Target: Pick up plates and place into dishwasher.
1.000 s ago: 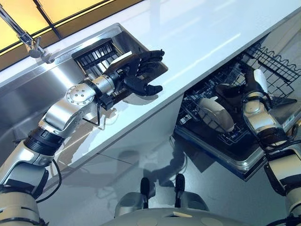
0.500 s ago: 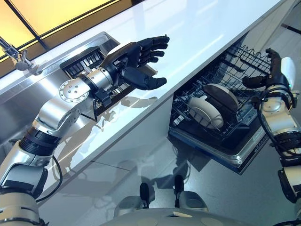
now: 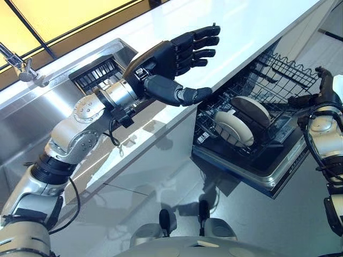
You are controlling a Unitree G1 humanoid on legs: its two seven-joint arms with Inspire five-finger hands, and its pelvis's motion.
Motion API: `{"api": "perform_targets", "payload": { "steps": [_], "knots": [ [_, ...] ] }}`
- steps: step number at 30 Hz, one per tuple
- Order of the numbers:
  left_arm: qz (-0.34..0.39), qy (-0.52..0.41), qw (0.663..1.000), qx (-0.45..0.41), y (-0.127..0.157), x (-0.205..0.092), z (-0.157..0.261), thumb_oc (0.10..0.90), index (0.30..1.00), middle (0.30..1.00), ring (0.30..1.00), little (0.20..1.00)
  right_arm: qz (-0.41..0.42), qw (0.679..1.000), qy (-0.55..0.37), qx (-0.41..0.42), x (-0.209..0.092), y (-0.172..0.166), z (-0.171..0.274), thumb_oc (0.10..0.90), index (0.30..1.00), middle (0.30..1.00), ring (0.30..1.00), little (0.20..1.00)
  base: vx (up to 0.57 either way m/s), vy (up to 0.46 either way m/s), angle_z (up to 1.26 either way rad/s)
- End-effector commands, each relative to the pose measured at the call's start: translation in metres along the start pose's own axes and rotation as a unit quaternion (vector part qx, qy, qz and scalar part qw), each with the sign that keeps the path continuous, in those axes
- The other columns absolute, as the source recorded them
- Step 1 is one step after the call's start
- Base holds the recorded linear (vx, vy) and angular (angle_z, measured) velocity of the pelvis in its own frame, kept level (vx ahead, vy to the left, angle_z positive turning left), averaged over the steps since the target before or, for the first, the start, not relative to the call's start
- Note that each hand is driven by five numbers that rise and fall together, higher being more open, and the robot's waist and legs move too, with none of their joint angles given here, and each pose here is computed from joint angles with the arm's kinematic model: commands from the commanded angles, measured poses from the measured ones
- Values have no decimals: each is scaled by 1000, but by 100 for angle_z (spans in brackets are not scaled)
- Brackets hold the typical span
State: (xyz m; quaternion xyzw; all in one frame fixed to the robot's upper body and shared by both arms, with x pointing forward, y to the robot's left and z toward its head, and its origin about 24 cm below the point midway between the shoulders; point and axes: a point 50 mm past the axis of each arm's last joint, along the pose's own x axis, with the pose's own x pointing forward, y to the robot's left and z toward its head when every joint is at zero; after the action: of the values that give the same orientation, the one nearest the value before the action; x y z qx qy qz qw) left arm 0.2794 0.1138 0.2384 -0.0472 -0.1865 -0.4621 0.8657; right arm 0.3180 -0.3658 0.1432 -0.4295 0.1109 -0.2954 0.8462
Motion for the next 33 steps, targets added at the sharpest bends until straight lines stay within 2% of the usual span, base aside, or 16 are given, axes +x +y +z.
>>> {"api": "perform_targets", "payload": {
  "steps": [1,6,13,17,25,33],
  "knots": [
    [-55,-54,994,-74,-19,3,3,800,900,900,900,900,8,998,-25,-63,4,-2,11,100,300,300,300,200,0,0,0],
    [-102,-47,975,-193,-41,10,-16,800,900,900,900,900,73,992,25,-102,2,23,3,100,300,300,300,200,0,-3,1],
    [-125,-35,941,-313,-65,7,-45,800,900,900,900,900,115,982,63,-135,-1,40,-7,100,300,300,300,200,0,0,0],
    [-160,-42,929,-330,-75,1,-54,800,900,900,900,900,129,976,85,-151,-1,41,-17,100,300,300,300,200,0,0,0],
    [-128,-52,936,-324,-70,-7,-57,800,900,900,900,900,156,954,167,-194,-5,40,-50,100,300,300,300,200,-3,-2,0],
    [-139,-46,946,-289,-70,-7,-50,800,900,900,900,900,168,941,196,-220,-8,42,-60,100,300,300,300,200,-6,-5,0]
  ]
}}
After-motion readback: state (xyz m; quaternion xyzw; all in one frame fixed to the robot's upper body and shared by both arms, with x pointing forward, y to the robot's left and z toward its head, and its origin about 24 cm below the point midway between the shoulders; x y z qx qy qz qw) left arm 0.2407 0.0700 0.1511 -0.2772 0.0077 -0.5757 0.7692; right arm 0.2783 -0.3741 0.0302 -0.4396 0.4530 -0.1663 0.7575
